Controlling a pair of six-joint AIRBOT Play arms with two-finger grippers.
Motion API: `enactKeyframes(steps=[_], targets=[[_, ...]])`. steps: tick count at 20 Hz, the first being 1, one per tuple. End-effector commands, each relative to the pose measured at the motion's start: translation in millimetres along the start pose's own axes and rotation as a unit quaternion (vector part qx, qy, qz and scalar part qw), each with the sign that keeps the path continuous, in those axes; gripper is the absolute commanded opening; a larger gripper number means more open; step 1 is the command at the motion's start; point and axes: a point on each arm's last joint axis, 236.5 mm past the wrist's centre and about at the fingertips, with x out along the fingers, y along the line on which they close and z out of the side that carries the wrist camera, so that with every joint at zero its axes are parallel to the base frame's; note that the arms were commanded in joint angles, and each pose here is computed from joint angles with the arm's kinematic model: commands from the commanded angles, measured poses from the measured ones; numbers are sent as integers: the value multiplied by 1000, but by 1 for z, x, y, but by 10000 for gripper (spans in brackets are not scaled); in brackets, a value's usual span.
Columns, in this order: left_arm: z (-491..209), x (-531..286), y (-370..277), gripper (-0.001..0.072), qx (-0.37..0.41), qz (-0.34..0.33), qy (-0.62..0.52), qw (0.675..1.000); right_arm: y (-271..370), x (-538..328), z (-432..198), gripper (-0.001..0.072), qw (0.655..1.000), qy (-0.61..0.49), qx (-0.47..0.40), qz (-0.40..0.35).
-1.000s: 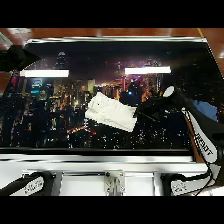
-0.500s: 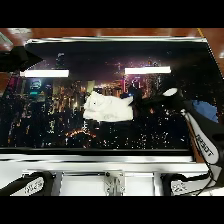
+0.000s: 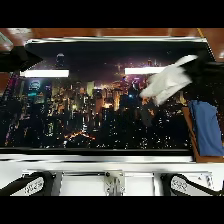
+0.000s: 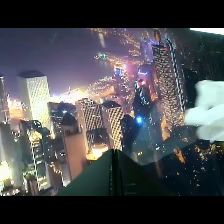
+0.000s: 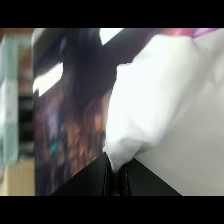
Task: Fold the shirts.
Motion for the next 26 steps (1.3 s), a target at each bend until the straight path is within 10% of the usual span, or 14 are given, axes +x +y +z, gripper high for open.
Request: enactKeyframes(steps=[1,10,17,18,20,24,26], targets=[[-2,-1,-3,43,-1,-6,5,1000,-53,-88,48,65,991,-98,41,-81],[-6,-20,-21,43,14,-14,4,1000,-248,-218,-41,65,892,38,145,-426],[-8,-21,-32,43,21,-23,4,1000,-313,-233,-132,66,850,97,279,-435],[-9,-20,-34,43,23,-25,6,999,-323,-227,-148,93,845,101,298,-433],[-11,-18,-37,43,25,-29,10,999,-337,-209,-161,626,850,95,306,-418],[-15,-12,-44,44,29,-37,17,999,-321,-202,-137,668,875,61,282,-388],[-19,-6,-44,43,30,-39,25,998,-299,-220,-84,491,890,-26,234,-391]])
